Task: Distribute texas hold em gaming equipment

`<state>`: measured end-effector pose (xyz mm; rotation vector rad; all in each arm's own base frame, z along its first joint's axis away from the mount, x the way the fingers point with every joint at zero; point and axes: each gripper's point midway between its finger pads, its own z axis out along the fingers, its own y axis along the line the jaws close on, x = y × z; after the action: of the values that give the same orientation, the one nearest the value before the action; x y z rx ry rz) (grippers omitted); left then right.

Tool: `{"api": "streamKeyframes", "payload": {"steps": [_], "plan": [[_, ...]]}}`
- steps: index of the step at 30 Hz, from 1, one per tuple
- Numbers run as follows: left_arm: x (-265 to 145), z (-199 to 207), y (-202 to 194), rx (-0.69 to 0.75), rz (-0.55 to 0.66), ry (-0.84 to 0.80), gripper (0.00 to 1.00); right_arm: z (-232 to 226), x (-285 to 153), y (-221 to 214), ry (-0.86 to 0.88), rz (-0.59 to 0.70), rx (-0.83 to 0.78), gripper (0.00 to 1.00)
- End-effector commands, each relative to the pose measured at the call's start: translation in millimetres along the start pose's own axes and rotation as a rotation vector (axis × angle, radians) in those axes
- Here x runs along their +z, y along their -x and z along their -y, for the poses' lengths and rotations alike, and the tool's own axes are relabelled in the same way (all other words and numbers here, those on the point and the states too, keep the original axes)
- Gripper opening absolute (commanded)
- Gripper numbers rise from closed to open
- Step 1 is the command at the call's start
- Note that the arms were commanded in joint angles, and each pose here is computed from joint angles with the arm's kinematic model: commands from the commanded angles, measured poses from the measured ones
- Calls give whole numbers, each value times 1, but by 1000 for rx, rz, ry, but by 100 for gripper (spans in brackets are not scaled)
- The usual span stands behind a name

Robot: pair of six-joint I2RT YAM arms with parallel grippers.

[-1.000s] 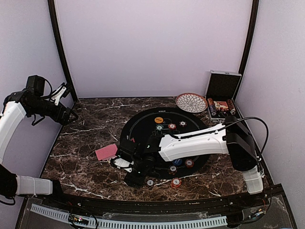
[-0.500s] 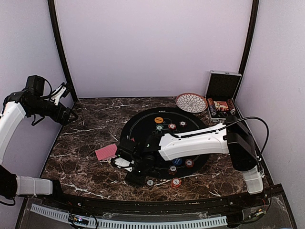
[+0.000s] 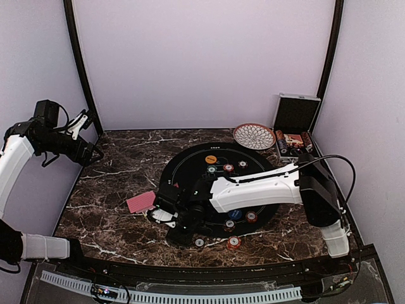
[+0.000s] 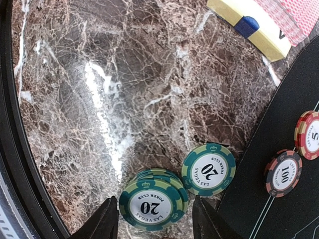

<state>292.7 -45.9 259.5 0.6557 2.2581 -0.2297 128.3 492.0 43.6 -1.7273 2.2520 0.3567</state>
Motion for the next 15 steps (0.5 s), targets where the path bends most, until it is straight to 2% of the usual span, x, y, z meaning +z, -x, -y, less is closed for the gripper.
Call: {"api": "streamKeyframes", "payload": {"steps": [1,7,15], "plan": [[-5,5,-1,9,3,-8,99,-1,5,3,22,7,1,50],[-5,5,-1,9,4,-7,99,-3,9,2,33,2,7,49],[-6,5,-1,11,3,-4,99,-1,7,4,25,11,10,35]]}}
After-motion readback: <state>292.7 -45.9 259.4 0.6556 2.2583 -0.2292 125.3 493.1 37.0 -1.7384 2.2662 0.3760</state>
